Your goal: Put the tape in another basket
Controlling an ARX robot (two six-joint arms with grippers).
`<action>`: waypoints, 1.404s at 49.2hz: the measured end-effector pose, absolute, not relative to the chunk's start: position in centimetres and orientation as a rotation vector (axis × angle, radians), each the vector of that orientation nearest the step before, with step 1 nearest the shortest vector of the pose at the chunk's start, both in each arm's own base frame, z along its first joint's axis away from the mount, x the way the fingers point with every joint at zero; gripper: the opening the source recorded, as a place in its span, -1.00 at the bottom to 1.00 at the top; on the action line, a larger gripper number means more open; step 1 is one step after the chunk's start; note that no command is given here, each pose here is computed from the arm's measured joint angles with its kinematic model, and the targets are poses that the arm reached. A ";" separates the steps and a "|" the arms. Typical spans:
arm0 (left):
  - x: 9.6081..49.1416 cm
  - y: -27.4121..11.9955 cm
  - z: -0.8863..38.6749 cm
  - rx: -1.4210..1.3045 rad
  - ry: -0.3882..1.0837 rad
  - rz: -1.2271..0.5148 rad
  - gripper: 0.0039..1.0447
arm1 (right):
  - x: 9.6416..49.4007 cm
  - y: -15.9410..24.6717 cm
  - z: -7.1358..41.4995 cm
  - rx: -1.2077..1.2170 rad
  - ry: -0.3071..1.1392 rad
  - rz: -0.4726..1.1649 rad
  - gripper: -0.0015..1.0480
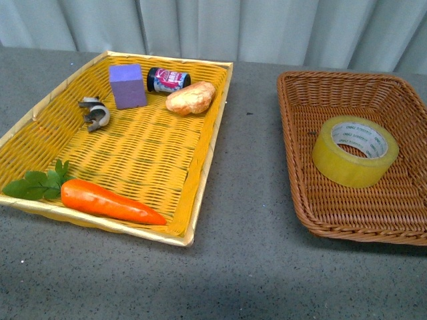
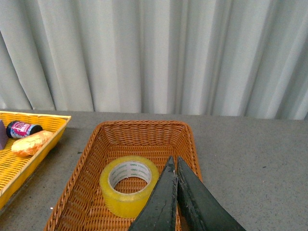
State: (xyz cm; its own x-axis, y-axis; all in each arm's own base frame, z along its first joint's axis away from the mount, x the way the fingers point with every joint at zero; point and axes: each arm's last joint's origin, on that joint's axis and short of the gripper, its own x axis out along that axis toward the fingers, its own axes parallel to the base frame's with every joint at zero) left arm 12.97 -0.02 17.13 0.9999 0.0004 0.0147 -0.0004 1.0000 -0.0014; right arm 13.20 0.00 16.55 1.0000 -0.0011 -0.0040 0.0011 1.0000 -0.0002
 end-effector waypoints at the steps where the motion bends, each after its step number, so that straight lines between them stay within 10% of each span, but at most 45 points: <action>1: 12.9 0.0 17.1 -0.001 -0.015 0.000 -0.93 | 13.1 0.0 16.6 0.000 0.003 -0.002 -0.98; 53: 9.7 0.0 17.0 -0.001 -0.015 -0.002 -0.93 | 9.8 0.0 16.5 0.000 -0.002 0.002 -0.98; 58: 9.7 0.0 16.9 -0.002 -0.014 -0.002 -0.65 | 9.8 0.0 16.5 -0.001 -0.002 0.002 -0.96; 69: 9.7 0.0 16.9 -0.002 -0.014 -0.002 0.08 | 9.8 0.0 16.5 -0.001 -0.003 0.002 -0.24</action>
